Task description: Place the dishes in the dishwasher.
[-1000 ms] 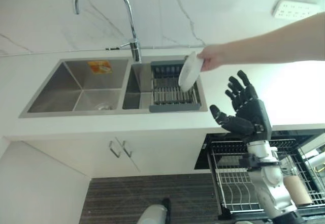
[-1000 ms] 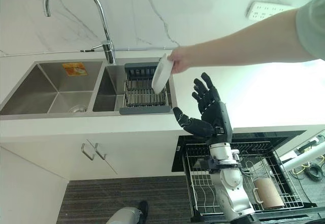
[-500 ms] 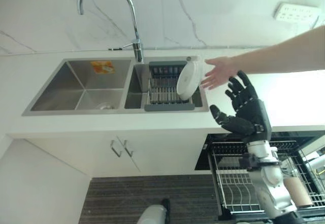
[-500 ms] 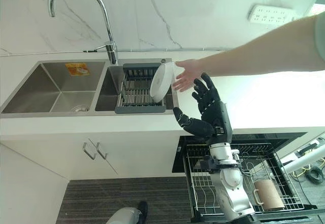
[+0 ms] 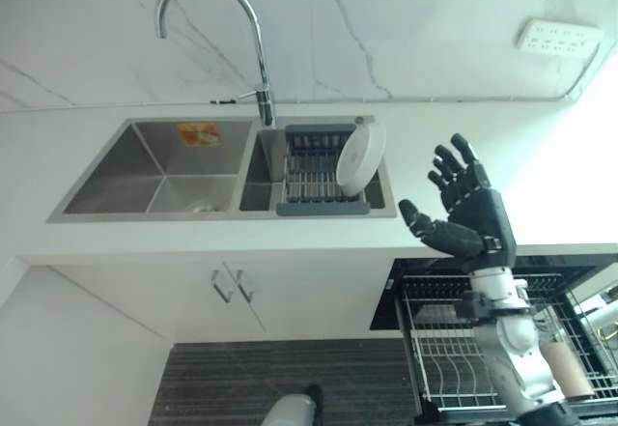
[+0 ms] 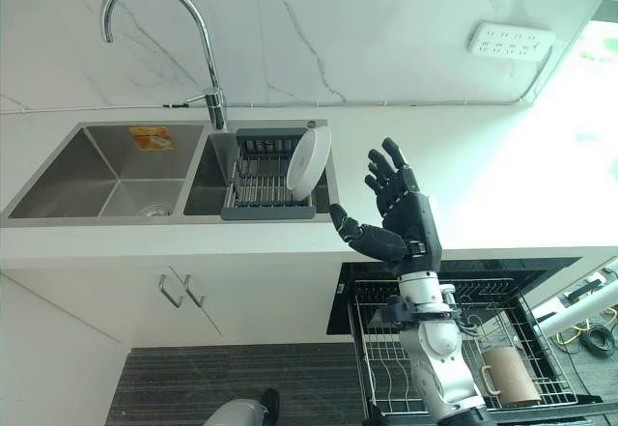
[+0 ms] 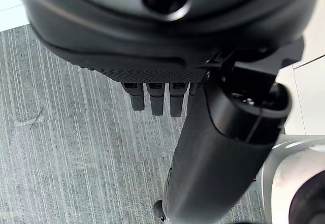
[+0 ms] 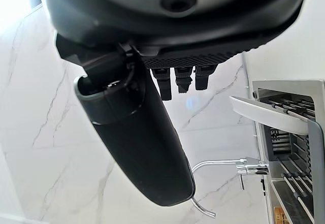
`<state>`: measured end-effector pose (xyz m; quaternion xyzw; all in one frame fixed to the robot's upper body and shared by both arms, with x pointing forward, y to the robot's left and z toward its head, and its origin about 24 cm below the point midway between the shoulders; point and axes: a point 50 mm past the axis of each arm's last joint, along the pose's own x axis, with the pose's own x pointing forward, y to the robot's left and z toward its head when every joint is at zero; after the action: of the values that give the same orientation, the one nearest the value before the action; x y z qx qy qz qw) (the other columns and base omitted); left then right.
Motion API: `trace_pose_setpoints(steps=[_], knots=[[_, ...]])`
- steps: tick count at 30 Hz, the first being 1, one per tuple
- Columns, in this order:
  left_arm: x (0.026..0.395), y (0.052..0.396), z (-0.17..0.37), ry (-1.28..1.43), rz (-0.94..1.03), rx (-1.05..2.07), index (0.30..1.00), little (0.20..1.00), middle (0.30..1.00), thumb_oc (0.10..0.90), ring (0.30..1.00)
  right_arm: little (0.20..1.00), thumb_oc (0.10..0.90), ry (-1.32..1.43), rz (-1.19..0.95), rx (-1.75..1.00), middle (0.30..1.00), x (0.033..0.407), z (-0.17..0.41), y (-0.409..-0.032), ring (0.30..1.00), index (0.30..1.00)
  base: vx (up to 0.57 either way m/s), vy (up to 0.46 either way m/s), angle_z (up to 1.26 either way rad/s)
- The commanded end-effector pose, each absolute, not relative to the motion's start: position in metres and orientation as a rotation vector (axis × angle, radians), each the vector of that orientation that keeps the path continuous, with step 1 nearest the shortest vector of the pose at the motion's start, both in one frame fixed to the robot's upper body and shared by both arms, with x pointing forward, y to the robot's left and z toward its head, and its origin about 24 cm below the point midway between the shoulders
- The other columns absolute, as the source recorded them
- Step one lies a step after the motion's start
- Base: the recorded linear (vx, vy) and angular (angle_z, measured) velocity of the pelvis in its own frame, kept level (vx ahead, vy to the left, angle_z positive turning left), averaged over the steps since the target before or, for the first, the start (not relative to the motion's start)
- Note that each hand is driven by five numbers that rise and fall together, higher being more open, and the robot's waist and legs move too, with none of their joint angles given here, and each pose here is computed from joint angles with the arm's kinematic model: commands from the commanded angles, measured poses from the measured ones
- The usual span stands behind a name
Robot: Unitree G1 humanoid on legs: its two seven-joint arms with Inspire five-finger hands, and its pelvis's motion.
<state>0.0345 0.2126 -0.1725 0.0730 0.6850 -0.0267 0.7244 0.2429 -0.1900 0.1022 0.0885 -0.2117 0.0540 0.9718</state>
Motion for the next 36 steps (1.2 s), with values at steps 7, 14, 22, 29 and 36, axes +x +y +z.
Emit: trace_pose_setpoints(steps=[7,14,22,29,36], knots=[[0.033,0.193,-0.176,1.501,-0.209,0.287,0.9,0.9,0.9,0.8,0.9,0.9,0.8,-0.65,0.018,0.324,0.9,0.261,0.14,-0.193,0.9,0.9,0.09,0.001,0.02],[0.033,0.193,-0.175,1.491,-0.297,0.4,0.9,0.9,0.9,0.8,0.9,0.9,0.8,-0.695,-0.049,0.294,0.9,0.27,0.153,-0.194,0.9,0.9,0.06,-0.023,0.01],[0.032,0.199,-0.175,1.5,-0.319,0.443,0.9,0.9,0.9,0.8,0.9,0.9,0.8,-0.759,-0.125,0.243,0.9,0.282,0.177,-0.21,0.9,0.9,0.03,-0.032,-0.08],[0.031,0.209,-0.174,1.512,-0.326,0.479,0.9,0.9,0.9,0.8,0.9,0.9,0.8,-0.727,-0.167,0.312,0.9,0.297,0.188,-0.225,0.9,0.9,0.04,-0.038,-0.11],[0.033,0.219,-0.172,1.521,-0.354,0.521,0.9,0.9,0.9,0.8,0.9,0.9,0.8,-0.707,-0.171,0.353,0.9,0.321,0.214,-0.233,0.9,0.9,0.04,-0.023,-0.02]])
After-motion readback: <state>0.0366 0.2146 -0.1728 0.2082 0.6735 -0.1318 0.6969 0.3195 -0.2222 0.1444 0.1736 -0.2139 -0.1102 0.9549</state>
